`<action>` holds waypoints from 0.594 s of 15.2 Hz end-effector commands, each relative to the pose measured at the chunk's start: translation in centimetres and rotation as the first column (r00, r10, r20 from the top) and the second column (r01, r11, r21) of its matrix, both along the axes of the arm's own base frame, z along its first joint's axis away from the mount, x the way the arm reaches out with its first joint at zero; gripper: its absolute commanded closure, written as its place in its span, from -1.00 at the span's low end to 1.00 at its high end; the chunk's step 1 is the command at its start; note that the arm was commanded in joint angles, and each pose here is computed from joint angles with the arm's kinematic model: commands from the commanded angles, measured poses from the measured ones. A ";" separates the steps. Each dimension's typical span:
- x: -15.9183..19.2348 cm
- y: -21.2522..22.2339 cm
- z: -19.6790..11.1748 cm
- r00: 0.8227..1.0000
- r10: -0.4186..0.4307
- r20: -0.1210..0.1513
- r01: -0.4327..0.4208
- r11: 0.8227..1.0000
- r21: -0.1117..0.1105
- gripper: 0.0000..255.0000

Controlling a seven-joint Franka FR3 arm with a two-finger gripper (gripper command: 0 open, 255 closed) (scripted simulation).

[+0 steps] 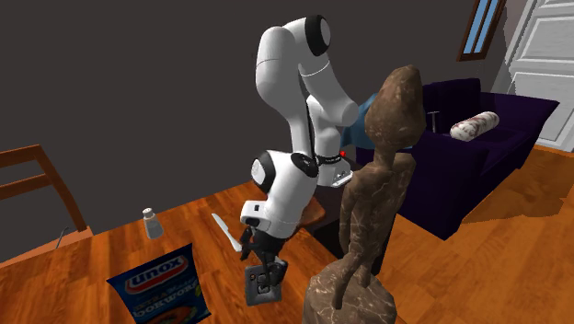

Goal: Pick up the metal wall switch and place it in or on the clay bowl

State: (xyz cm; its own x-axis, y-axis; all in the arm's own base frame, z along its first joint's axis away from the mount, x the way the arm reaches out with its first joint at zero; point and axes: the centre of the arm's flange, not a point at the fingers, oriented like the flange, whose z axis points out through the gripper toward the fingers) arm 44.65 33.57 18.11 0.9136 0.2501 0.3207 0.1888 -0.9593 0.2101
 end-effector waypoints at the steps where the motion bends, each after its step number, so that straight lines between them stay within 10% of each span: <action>1: -0.4 -0.2 -1.8 1.000 0.000 -0.023 0.000 1.000 0.004 -1.00; 9: 0.1 -0.4 -3.1 1.000 0.000 -0.023 0.000 1.000 0.004 -1.00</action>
State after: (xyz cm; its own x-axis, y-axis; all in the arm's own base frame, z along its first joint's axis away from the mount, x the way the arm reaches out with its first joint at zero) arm 44.97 34.91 16.64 0.9053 0.2474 0.3453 0.2311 -0.9689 0.0881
